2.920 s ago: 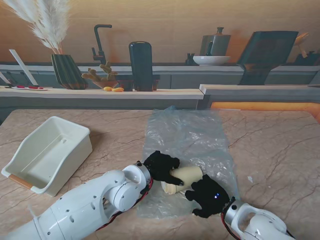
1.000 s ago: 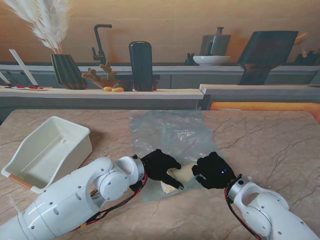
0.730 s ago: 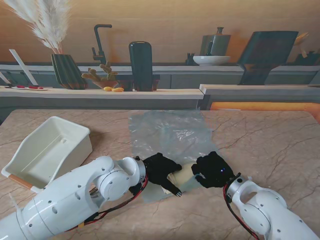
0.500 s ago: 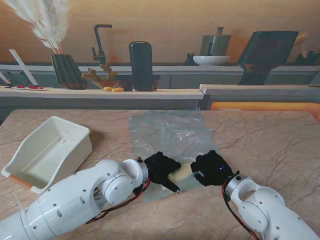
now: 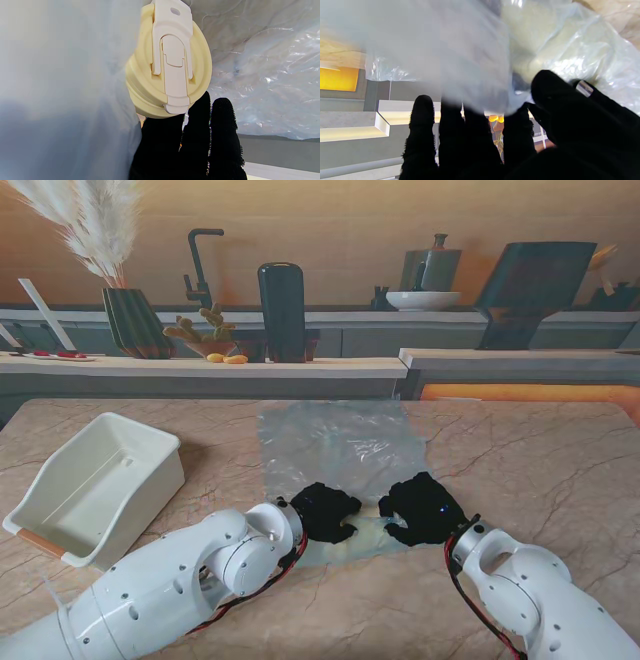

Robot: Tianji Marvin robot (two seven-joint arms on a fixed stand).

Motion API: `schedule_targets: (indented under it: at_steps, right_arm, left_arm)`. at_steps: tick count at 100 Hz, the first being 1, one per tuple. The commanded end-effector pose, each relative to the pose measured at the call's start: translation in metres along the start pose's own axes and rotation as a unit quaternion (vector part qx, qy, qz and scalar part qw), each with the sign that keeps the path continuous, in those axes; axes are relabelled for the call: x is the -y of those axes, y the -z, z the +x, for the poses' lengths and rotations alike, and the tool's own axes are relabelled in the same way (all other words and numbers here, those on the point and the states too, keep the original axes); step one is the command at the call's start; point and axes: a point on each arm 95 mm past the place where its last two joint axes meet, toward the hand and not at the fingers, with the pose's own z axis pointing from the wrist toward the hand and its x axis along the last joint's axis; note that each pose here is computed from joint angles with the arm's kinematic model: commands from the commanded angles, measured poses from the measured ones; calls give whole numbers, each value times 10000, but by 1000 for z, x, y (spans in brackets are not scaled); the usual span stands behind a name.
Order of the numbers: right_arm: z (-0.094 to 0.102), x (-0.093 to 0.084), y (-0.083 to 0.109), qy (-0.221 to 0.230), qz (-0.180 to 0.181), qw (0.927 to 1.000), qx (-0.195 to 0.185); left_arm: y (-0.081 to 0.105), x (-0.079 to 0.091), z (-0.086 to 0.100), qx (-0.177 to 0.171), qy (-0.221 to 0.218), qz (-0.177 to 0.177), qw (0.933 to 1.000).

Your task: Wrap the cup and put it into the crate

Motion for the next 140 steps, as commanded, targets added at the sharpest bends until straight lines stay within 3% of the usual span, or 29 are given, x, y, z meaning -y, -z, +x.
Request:
schedule_targets:
  at_steps: [1, 23, 43, 63, 81, 102, 123, 140]
  right_arm:
    - [-2, -5, -3, -18, -153, 9999, -11]
    - [-5, -16, -4, 1, -561, 9984, -42]
    - [10, -21, 6, 117, -976, 9937, -542]
    - [27, -17, 14, 603, -1063, 9868, -1065]
    - [40, -9, 19, 969, -916, 9838, -1197]
    - [40, 0, 16, 1249, -523, 9867, -897]
    - [33, 8, -2, 1163, -148, 9906, -710]
    - [26, 21, -24, 1079, 217, 9917, -660]
  left_arm:
    - [1, -30, -5, 134, 179, -330, 9992]
    - [1, -39, -16, 332, 1043, -107, 9939]
    - [1, -42, -28, 430, 2037, -289, 9777]
    - [1, -45, -35, 520, 2290, -323, 9715]
    - [-2, -48, -37, 626, 2435, -308, 9674]
    - [-6, -53, -39, 755, 2487, -293, 9652]
    - [-9, -56, -43, 811, 2428, -294, 9662]
    - [-13, -59, -45, 880, 2562, -187, 9624]
